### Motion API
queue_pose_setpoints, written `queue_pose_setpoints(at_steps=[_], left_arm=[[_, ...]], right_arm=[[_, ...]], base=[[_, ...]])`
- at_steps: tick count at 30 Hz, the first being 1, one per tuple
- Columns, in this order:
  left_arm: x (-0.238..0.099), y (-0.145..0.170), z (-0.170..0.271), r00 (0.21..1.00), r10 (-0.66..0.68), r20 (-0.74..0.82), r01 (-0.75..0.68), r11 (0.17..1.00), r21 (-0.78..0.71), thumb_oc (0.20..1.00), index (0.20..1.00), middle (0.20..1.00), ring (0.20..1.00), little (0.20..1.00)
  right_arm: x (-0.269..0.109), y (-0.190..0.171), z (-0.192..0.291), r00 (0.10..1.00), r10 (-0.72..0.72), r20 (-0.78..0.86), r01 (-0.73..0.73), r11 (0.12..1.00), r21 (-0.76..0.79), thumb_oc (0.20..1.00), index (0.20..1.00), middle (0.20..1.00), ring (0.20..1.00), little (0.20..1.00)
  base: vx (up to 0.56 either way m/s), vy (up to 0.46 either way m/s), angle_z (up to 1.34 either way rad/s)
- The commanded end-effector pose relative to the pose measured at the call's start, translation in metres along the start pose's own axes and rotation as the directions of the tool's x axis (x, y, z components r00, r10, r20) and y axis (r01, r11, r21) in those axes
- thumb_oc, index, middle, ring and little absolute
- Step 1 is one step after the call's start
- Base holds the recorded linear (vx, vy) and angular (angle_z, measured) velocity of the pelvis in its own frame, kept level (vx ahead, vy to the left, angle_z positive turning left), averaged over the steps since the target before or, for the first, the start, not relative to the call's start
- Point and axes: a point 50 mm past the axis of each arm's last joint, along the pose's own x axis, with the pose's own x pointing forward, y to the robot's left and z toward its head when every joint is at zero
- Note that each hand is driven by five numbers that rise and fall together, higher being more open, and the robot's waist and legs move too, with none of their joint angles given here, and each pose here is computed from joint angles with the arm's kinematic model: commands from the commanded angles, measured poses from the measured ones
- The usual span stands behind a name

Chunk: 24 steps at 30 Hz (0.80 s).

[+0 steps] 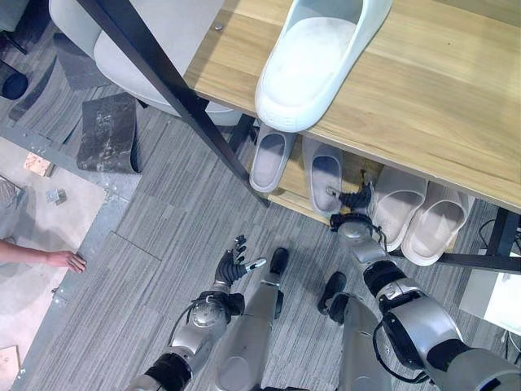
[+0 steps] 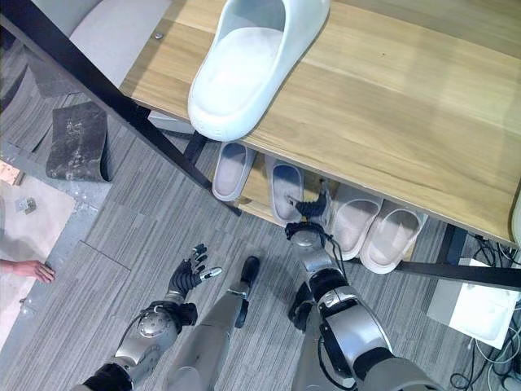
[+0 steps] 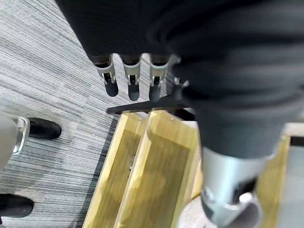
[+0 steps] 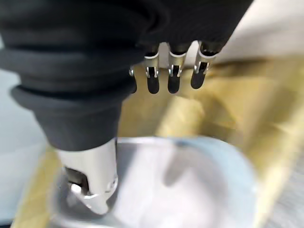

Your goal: Arrange the slippers neatly on the shoe rack.

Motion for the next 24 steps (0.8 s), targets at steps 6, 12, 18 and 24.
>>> queue_pose_setpoints(at_steps=[6, 12, 18, 24], left_arm=[[0.006, -0.011, 0.008, 0.998, -0.052, 0.035, 0.051, 0.998, 0.028, 1.000, 1.000, 1.000, 1.000, 1.000], [0.010, -0.011, 0.013, 0.998, -0.052, 0.046, 0.050, 0.998, 0.043, 1.000, 1.000, 1.000, 1.000, 1.000], [0.011, -0.012, 0.016, 0.997, -0.053, 0.052, 0.051, 0.998, 0.025, 1.000, 1.000, 1.000, 1.000, 1.000], [0.009, -0.009, 0.010, 0.998, -0.059, 0.030, 0.058, 0.998, 0.040, 1.000, 1.000, 1.000, 1.000, 1.000]], right_arm=[[-0.006, 0.034, 0.023, 0.981, 0.191, -0.024, -0.174, 0.934, 0.313, 1.000, 1.000, 1.000, 1.000, 1.000], [-0.018, 0.060, 0.048, 0.949, 0.314, 0.040, -0.297, 0.842, 0.450, 1.000, 1.000, 1.000, 1.000, 1.000], [-0.022, 0.072, 0.078, 0.924, 0.361, 0.126, -0.372, 0.777, 0.508, 1.000, 1.000, 1.000, 1.000, 1.000], [-0.003, 0.055, 0.099, 0.948, 0.287, 0.139, -0.316, 0.794, 0.519, 1.000, 1.000, 1.000, 1.000, 1.000]], base=[[-0.01, -0.010, 0.04], [-0.02, 0.000, 0.04], [-0.03, -0.007, 0.05], [-0.01, -0.002, 0.00]])
